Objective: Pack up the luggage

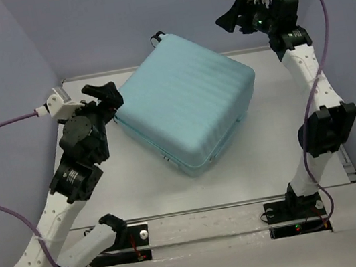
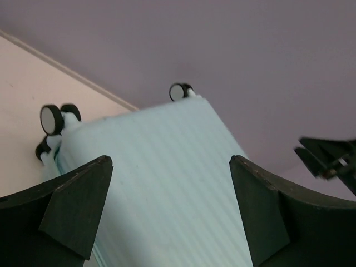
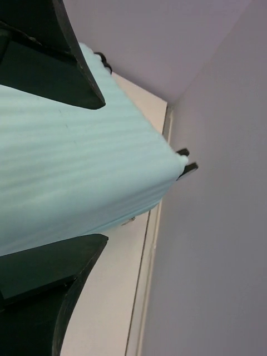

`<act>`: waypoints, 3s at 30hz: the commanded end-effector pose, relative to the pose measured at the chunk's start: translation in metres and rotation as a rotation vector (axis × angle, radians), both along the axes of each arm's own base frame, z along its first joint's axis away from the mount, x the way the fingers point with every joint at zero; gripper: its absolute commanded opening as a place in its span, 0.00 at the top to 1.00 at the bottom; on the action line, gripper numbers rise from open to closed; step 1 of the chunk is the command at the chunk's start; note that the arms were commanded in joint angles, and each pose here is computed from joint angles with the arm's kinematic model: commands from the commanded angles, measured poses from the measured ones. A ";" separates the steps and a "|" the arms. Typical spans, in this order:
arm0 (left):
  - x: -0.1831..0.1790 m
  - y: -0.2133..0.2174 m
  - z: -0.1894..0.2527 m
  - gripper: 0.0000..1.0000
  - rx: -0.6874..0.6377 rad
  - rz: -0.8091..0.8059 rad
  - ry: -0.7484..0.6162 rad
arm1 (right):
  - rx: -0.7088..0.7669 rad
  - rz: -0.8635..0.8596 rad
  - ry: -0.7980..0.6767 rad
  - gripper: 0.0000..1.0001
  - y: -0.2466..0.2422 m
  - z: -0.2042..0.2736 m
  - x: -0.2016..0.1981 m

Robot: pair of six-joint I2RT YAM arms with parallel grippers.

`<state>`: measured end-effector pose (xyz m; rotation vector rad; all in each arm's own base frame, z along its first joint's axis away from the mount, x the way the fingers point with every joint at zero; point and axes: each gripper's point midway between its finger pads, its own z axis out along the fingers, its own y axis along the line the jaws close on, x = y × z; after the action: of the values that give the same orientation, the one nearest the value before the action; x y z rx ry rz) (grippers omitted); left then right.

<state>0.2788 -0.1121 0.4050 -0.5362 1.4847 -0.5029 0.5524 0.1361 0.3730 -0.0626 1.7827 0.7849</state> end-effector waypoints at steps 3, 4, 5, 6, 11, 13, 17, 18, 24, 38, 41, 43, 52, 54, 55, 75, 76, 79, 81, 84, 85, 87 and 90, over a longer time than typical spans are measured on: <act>0.098 0.011 -0.055 0.01 0.023 -0.087 0.164 | 0.012 0.050 -0.110 0.00 0.002 0.029 -0.095; 0.113 0.035 -0.062 0.01 -0.002 -0.054 0.183 | 0.011 0.052 -0.106 0.00 0.002 0.023 -0.106; 0.127 0.027 -0.075 0.01 -0.036 -0.129 0.222 | 0.014 0.059 -0.102 0.00 0.006 0.018 -0.121; 0.141 0.037 -0.087 0.01 -0.068 -0.139 0.247 | 0.020 0.059 -0.112 0.00 0.009 0.005 -0.148; 0.177 0.064 -0.126 0.01 -0.229 -0.136 0.297 | 0.056 0.108 -0.183 0.00 0.025 -0.011 -0.218; 0.183 0.065 -0.148 0.01 -0.289 -0.178 0.324 | 0.039 0.157 -0.136 0.00 0.037 -0.048 -0.241; 0.199 0.060 -0.171 0.01 -0.351 -0.213 0.340 | 0.033 0.185 -0.115 0.00 0.044 -0.069 -0.259; 0.200 0.054 -0.176 0.01 -0.372 -0.247 0.347 | 0.036 0.199 -0.117 0.00 0.047 -0.071 -0.265; 0.224 0.048 -0.199 0.01 -0.501 -0.281 0.320 | 0.030 0.234 -0.120 0.00 0.049 -0.079 -0.281; 0.233 0.054 -0.116 0.88 -0.580 -0.316 -0.063 | -0.012 0.265 -0.127 0.00 0.042 -0.085 -0.314; 0.220 0.052 -0.081 0.94 -0.543 -0.335 -0.133 | -0.014 0.268 -0.125 0.00 0.042 -0.087 -0.314; 0.214 0.050 -0.062 0.94 -0.527 -0.343 -0.149 | -0.014 0.268 -0.121 0.00 0.042 -0.088 -0.314; 0.187 0.045 0.037 0.94 -0.418 -0.342 -0.166 | -0.012 0.254 -0.095 0.00 0.039 -0.096 -0.317; 0.187 0.046 0.043 0.94 -0.404 -0.334 -0.149 | -0.010 0.254 -0.088 0.00 0.039 -0.098 -0.318; 0.188 0.048 0.034 0.94 -0.392 -0.317 -0.115 | -0.009 0.253 -0.077 0.00 0.039 -0.100 -0.320; 0.215 0.080 -0.128 0.94 -0.342 -0.152 0.218 | 0.008 0.343 0.091 0.52 0.064 -0.171 -0.352; 0.216 0.080 -0.131 0.94 -0.340 -0.151 0.226 | 0.003 0.352 0.096 0.53 0.068 -0.173 -0.354; 0.219 0.083 -0.144 0.88 -0.336 -0.140 0.253 | -0.027 0.383 0.111 0.52 0.082 -0.184 -0.363; 0.223 0.084 -0.149 0.72 -0.327 -0.136 0.265 | -0.054 0.370 0.120 0.48 0.085 -0.193 -0.364; 0.226 0.088 -0.153 0.51 -0.314 -0.122 0.279 | -0.087 0.376 0.140 0.36 0.089 -0.208 -0.369; 0.226 0.089 -0.155 0.45 -0.308 -0.116 0.284 | -0.099 0.375 0.145 0.35 0.091 -0.213 -0.369; 0.226 0.096 -0.155 0.23 -0.283 -0.092 0.289 | -0.114 0.408 0.150 0.37 0.099 -0.221 -0.375; 0.219 0.116 -0.144 0.01 -0.243 -0.015 0.278 | -0.127 0.382 0.104 0.37 0.106 -0.223 -0.368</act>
<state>0.4931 -0.0239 0.2121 -0.9062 1.8192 -0.7647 0.1689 0.2339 0.1425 -0.4760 2.0471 1.0217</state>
